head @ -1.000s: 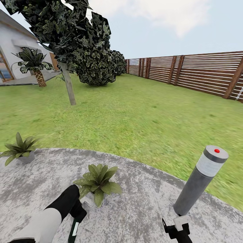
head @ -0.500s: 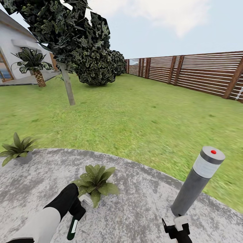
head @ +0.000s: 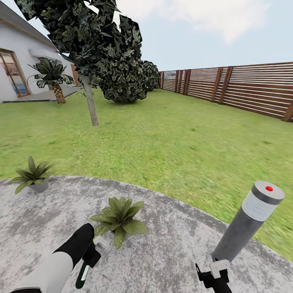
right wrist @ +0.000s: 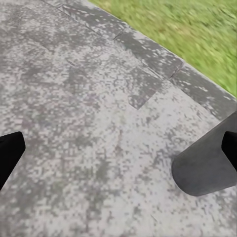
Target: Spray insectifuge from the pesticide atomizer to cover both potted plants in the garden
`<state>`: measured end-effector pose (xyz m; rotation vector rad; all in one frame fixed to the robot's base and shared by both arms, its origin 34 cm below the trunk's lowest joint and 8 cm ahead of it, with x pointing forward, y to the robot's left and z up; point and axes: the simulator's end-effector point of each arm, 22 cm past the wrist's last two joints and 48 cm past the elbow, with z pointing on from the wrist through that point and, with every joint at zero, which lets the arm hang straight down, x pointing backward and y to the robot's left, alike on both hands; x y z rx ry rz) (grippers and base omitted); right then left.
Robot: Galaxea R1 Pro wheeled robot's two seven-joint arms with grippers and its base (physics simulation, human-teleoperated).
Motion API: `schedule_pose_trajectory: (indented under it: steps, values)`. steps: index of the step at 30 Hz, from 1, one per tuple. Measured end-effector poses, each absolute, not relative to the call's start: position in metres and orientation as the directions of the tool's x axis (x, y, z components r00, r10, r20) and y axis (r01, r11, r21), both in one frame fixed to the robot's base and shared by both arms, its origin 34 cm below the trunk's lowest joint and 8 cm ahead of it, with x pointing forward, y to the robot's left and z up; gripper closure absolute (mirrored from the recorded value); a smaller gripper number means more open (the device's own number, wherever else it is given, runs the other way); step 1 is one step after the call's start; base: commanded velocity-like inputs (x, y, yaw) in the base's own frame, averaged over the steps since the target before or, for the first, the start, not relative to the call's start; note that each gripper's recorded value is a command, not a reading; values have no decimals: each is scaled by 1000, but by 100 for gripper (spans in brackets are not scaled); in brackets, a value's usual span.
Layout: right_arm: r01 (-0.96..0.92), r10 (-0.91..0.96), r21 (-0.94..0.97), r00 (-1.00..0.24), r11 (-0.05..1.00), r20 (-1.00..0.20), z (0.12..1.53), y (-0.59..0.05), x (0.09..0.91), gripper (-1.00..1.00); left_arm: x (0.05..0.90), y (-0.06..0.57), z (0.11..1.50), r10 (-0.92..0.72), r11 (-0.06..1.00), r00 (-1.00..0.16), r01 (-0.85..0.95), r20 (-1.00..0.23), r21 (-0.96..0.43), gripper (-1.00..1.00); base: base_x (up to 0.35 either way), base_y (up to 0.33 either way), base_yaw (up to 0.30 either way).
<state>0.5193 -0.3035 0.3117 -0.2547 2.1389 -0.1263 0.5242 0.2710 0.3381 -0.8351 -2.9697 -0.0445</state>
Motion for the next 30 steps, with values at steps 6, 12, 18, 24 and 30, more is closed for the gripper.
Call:
schedule_pose_trajectory:
  steps: [6,12,18,24,30]
  values:
    - [-133,-231,-188,-532,973,-815,312,-304,519,-100,532,264,342,521,853,-853,522,42,17,100,0,0,1]
    - [-133,-231,-189,-532,973,-815,312,-304,519,-100,549,254,353,525,851,-851,525,-5,30,100,0,0,0]
    - [-133,-231,-189,-533,973,-814,311,-304,519,-100,521,254,335,531,847,-845,532,56,-11,100,0,0,0]
    - [-139,-231,-184,-572,973,-787,297,-306,494,-100,541,248,349,530,848,-848,530,12,-3,100,0,0,0]
    - [-139,-232,-186,-574,973,-785,297,-308,493,-100,625,176,430,525,841,-837,538,-155,-55,100,0,0,0]
